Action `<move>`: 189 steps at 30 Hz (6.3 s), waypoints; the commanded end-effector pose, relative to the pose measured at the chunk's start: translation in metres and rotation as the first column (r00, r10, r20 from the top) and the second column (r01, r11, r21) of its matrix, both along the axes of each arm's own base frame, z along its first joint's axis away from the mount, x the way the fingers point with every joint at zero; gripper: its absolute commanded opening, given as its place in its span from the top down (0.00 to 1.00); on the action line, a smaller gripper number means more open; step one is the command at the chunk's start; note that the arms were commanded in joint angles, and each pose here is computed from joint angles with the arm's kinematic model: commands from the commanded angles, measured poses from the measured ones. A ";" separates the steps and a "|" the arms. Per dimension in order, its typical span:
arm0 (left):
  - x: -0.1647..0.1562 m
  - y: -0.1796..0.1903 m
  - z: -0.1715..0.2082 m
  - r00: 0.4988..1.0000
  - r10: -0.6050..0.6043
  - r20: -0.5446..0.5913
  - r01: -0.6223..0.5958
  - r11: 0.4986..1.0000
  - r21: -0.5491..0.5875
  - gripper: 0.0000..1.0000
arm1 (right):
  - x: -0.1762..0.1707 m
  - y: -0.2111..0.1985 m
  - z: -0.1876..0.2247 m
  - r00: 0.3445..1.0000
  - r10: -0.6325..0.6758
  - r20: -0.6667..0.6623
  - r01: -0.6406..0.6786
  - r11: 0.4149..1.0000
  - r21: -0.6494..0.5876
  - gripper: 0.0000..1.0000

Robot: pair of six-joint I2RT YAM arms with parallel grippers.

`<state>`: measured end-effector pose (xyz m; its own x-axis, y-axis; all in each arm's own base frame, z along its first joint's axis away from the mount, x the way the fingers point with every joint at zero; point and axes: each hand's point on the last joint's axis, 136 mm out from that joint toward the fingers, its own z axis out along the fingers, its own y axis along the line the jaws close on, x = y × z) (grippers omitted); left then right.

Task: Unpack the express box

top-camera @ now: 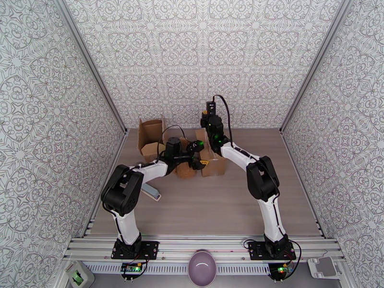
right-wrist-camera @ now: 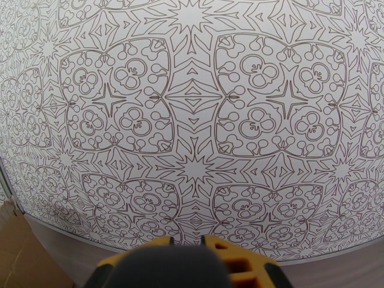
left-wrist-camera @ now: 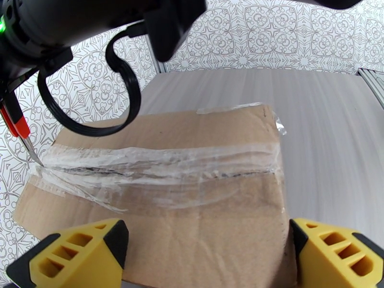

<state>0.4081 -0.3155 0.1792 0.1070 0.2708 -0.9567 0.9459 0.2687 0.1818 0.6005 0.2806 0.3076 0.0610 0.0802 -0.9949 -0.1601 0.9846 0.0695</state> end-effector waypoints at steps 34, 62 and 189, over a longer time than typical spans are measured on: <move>0.000 0.008 -0.027 0.989 -0.010 -0.148 0.016 0.999 0.035 0.16 | 0.015 -0.003 -0.002 0.999 -0.008 0.053 0.006 0.999 0.039 1.00; 0.025 0.014 -0.034 0.969 0.129 -0.211 -0.126 0.992 0.028 0.23 | -0.021 0.003 -0.008 1.000 -0.020 -0.019 0.020 1.000 0.014 1.00; 0.049 0.005 -0.021 0.936 0.332 -0.115 -0.330 0.943 0.038 0.20 | -0.104 -0.040 -0.007 0.895 -0.151 -0.420 0.148 0.988 -0.038 1.00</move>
